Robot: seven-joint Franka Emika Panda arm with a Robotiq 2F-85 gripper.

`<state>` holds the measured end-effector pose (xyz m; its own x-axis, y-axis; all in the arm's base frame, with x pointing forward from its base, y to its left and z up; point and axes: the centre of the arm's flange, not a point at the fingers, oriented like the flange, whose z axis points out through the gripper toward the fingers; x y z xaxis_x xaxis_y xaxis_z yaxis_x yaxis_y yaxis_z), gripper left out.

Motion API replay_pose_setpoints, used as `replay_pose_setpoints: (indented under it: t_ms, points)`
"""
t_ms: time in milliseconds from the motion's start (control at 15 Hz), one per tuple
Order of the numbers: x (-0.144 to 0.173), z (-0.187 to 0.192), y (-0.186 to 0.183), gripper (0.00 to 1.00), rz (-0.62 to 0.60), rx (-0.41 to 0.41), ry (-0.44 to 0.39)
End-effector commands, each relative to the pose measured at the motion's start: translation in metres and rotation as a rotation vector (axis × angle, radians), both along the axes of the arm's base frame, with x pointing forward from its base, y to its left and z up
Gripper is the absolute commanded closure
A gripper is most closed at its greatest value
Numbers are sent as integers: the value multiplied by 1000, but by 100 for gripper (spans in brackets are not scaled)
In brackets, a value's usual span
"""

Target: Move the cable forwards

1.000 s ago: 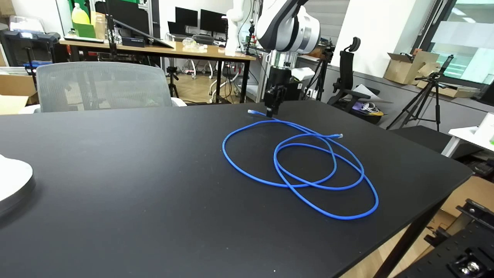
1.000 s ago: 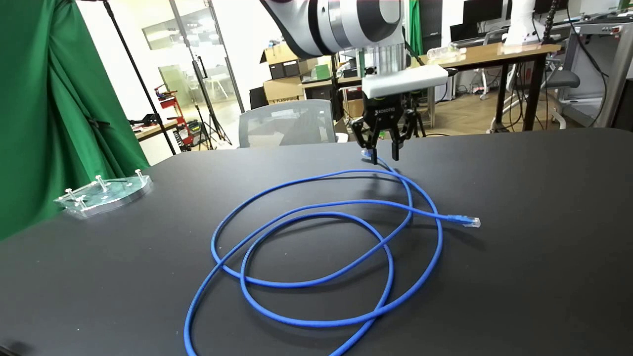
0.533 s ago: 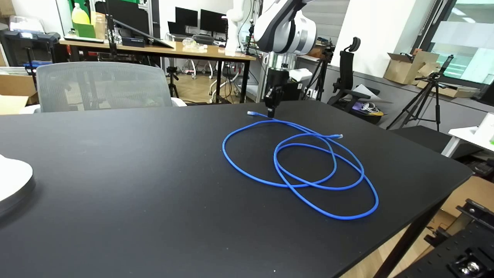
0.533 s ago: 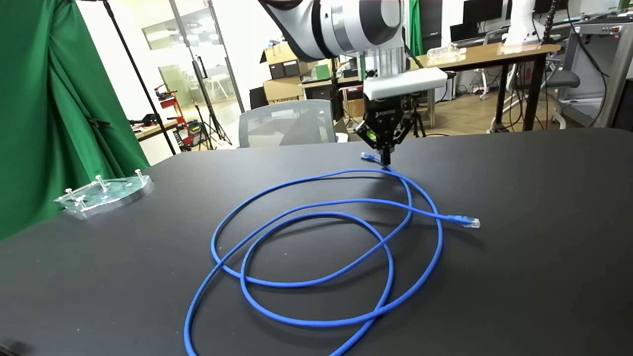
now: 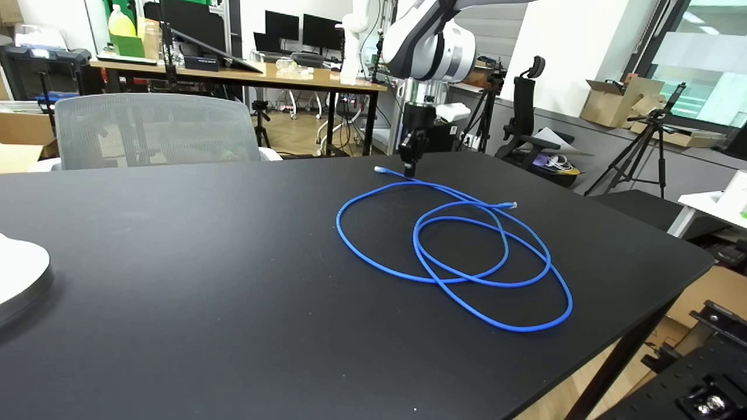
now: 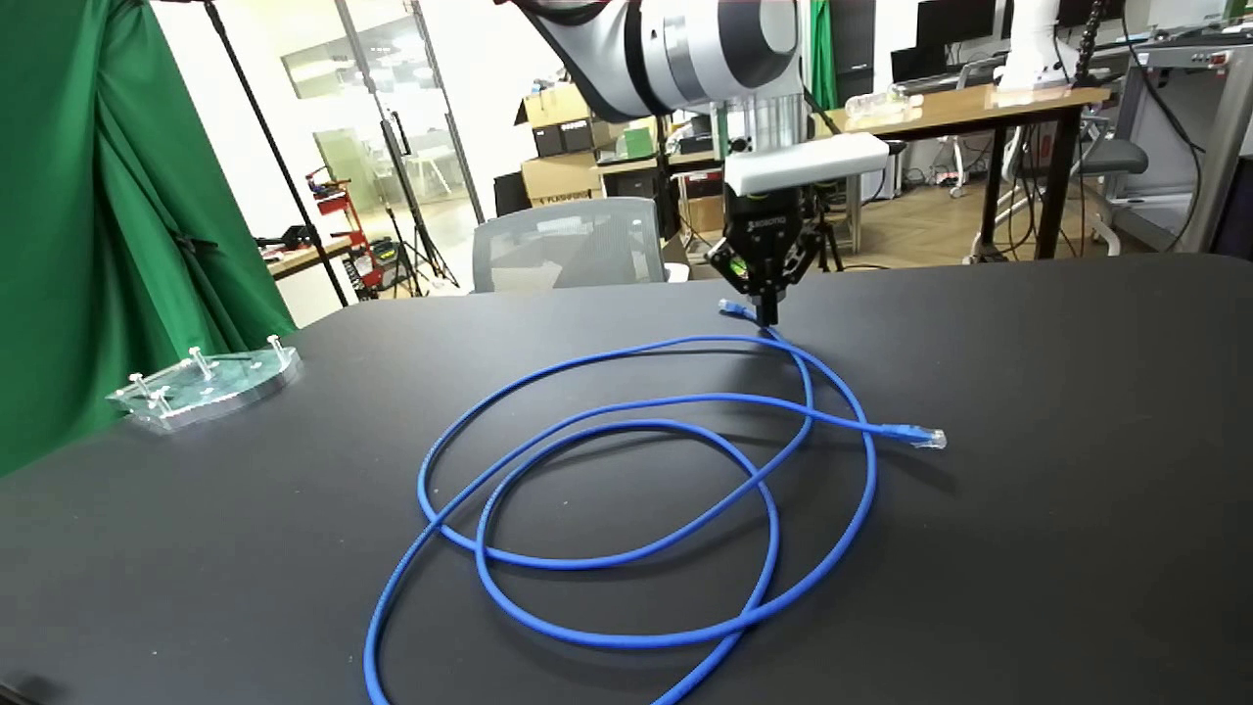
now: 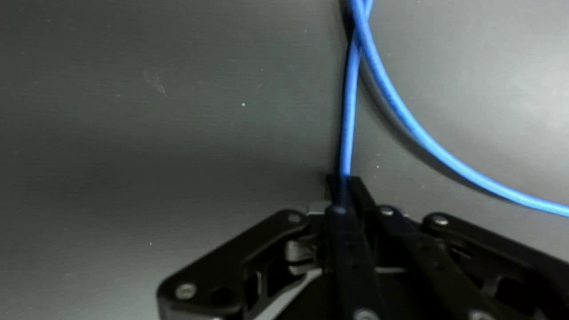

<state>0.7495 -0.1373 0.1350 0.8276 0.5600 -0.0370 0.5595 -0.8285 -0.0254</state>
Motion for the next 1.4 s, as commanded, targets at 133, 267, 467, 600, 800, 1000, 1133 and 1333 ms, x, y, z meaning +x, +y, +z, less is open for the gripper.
replay_pose_setpoints:
  t_ms: [133,267,467,600,800,1000,1133,1333]
  points:
    - [20,0,-1,46,-22,-7,33]
    - [22,-3,0,34,-20,-10,48]
    - [24,-6,2,66,-17,-11,56]
    - [25,-7,2,73,-16,-9,56]
    - [25,-2,2,95,-15,-10,46]
    - [25,2,1,100,-16,-11,39]
    - [23,8,1,98,-17,-18,34]
    - [13,23,5,98,3,-22,48]
